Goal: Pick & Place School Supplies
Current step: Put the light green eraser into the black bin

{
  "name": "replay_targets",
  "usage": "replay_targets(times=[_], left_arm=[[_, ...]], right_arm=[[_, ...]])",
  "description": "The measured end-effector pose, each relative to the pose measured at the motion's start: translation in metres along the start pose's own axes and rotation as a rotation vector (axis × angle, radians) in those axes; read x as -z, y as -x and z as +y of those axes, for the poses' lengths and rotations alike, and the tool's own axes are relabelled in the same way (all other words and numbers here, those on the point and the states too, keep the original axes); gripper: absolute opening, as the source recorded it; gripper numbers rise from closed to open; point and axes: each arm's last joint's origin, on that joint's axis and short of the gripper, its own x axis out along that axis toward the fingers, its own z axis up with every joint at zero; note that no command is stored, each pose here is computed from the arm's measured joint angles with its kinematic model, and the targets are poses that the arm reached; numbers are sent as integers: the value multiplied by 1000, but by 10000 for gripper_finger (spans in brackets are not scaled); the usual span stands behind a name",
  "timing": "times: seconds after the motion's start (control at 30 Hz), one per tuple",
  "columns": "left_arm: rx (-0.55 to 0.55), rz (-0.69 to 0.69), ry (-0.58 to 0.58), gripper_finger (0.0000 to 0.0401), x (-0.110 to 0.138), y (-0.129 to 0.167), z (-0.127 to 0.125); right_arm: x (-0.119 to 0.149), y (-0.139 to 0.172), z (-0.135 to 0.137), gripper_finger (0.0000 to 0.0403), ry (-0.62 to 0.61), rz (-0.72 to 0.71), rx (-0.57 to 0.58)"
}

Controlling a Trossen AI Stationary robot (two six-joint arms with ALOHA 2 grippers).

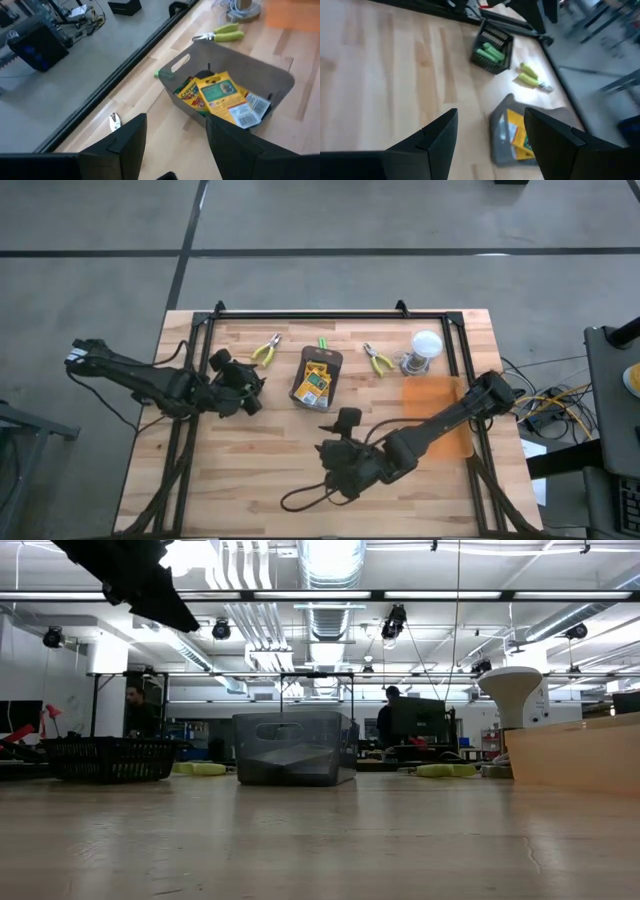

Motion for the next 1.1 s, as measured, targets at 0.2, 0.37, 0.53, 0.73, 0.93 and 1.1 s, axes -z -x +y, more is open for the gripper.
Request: replay_targets(times=[0.2, 0.37, 0.53, 0.73, 0.93, 1.1], left_arm=[[86, 35, 7, 209, 0, 1, -2], [99, 44, 46, 209, 1, 1, -1], [107, 38, 57, 209, 0, 1, -2], [121, 7, 12, 209, -3, 1, -3], [151, -71, -74, 209, -12, 2, -6], [172, -138, -129, 209, -20, 4, -7]], right_arm=[[-1, 28, -11, 224, -49, 31, -108], [9, 53, -7, 224, -32, 16, -115], [37, 73, -22, 224, -157, 90, -37], [65, 92, -52, 224, -322, 73, 102], [87, 93, -73, 224, -341, -52, 191], [107, 83, -97, 224, -397, -71, 216]])
